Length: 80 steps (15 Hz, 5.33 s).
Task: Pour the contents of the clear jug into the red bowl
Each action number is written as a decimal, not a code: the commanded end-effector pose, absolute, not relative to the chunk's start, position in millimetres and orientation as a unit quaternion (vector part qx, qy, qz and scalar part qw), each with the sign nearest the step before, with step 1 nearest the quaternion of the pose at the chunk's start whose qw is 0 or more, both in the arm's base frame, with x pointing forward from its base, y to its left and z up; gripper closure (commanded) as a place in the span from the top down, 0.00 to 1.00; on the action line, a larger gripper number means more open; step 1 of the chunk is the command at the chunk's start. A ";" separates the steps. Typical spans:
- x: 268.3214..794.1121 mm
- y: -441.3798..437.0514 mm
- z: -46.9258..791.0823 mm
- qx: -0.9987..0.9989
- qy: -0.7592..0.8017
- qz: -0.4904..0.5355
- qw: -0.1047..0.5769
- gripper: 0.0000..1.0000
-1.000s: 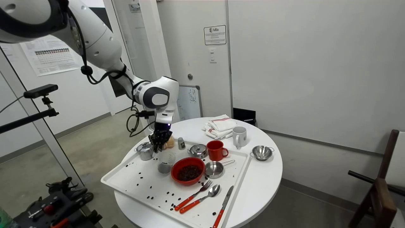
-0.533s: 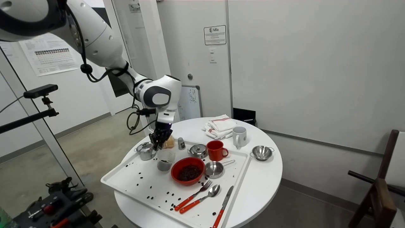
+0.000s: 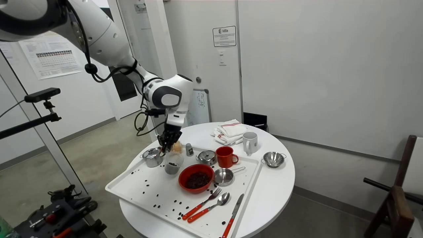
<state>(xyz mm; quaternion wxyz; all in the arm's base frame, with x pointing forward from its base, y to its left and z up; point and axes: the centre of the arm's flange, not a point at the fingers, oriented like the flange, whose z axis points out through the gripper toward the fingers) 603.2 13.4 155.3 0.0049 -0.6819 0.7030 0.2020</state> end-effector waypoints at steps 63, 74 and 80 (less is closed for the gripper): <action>605.4 -193.1 235.2 -0.478 0.559 0.551 0.394 0.10; 587.1 -226.9 216.1 -0.436 0.523 0.583 0.443 0.10; 586.3 -224.4 212.2 -0.430 0.521 0.585 0.448 0.10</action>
